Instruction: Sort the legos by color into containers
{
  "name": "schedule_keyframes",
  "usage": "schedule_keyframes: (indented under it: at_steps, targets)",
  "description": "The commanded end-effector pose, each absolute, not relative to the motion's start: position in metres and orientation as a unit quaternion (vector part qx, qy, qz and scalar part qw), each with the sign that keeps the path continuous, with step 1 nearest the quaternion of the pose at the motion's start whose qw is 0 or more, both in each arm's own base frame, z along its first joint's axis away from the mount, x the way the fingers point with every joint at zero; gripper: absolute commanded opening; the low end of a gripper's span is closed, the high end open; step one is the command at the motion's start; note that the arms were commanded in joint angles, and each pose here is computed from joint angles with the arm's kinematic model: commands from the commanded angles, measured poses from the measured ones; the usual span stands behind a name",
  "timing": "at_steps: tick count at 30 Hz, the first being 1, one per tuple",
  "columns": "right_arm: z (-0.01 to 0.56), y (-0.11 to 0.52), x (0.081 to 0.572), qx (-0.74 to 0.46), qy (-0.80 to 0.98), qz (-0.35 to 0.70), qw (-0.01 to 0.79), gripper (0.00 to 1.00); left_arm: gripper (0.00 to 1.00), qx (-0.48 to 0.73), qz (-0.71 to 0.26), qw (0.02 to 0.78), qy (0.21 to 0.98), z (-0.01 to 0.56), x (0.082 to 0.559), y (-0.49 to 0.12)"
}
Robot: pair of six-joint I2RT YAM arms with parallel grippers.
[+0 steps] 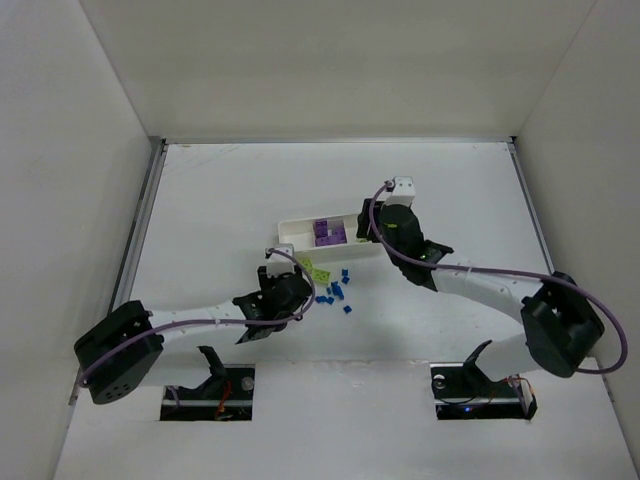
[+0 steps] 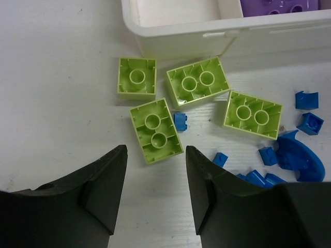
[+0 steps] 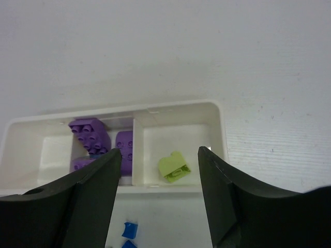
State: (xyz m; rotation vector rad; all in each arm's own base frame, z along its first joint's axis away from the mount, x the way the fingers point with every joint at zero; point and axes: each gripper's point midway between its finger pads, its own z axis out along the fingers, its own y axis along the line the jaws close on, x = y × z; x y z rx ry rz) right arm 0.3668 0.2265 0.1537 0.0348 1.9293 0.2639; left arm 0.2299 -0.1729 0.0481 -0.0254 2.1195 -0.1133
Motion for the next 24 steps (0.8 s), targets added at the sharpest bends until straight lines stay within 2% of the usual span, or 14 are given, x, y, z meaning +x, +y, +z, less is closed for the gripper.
schedule_keyframes:
  at_steps: [1, 10, 14, 17, 24]
  targets:
    - [0.177, 0.234, 0.355, -0.002, 0.806, 0.136, 0.576, 0.66, 0.47, -0.051, -0.054, 0.503, 0.861, 0.059, 0.241, -0.181]
    - [0.166, 0.238, 0.334, -0.039, 0.812, 0.140, 0.565, 0.65, 0.45, -0.052, -0.034, 0.501, 0.863, 0.045, 0.254, -0.183]
    - [0.156, 0.239, 0.331, -0.037, 0.811, 0.152, 0.563, 0.64, 0.36, -0.050, -0.029, 0.501, 0.863, 0.047, 0.258, -0.183]
    - [0.147, 0.239, 0.329, -0.035, 0.814, 0.154, 0.559, 0.64, 0.25, -0.046, -0.032, 0.500, 0.864, 0.049, 0.252, -0.181]
    - [0.150, 0.238, 0.325, -0.033, 0.811, 0.165, 0.560, 0.61, 0.22, -0.055, -0.064, 0.503, 0.860, 0.090, 0.227, -0.177]
